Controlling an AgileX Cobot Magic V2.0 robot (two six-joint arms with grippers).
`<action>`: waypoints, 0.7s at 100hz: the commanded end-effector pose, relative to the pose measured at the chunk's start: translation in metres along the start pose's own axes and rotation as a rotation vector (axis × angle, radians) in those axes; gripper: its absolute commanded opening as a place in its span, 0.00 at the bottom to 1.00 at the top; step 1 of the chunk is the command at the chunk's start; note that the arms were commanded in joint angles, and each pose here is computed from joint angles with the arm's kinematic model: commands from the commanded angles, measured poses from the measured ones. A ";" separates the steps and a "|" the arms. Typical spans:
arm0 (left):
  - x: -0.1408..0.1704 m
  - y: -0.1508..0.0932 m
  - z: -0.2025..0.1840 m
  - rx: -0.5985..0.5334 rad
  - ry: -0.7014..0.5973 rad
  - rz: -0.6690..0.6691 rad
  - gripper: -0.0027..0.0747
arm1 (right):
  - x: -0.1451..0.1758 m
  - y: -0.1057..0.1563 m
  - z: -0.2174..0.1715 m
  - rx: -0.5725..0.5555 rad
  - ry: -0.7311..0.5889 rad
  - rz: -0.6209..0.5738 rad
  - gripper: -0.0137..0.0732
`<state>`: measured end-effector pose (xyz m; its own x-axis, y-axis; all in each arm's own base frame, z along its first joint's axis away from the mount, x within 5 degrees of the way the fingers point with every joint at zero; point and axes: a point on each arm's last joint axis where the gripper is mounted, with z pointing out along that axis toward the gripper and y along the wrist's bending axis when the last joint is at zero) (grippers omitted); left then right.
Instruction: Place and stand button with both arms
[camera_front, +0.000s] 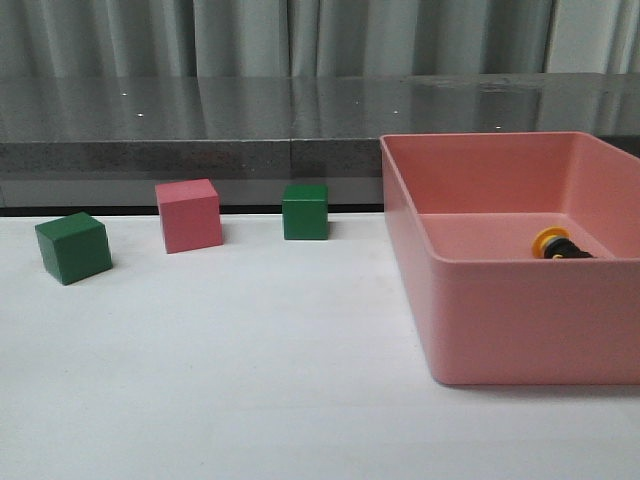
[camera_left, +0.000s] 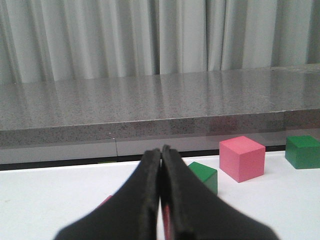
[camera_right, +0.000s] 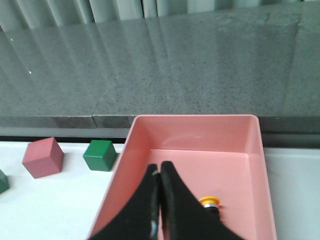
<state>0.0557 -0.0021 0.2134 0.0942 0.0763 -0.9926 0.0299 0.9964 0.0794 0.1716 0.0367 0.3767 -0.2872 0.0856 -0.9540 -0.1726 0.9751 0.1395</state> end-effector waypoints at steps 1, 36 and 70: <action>0.006 0.000 -0.002 -0.010 -0.061 -0.012 0.01 | -0.019 0.001 0.027 0.016 -0.018 -0.085 0.08; 0.006 0.000 -0.002 -0.010 -0.061 -0.012 0.01 | -0.002 -0.011 0.133 0.114 0.391 -0.242 0.25; 0.006 0.000 -0.002 -0.010 -0.061 -0.012 0.01 | 0.030 -0.017 0.178 0.126 0.538 -0.266 0.89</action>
<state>0.0557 -0.0021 0.2134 0.0942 0.0763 -0.9926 0.0299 0.9964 0.0794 0.3277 0.0592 0.2824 -0.7505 -0.2300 -0.6195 -0.1949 0.9728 -0.1249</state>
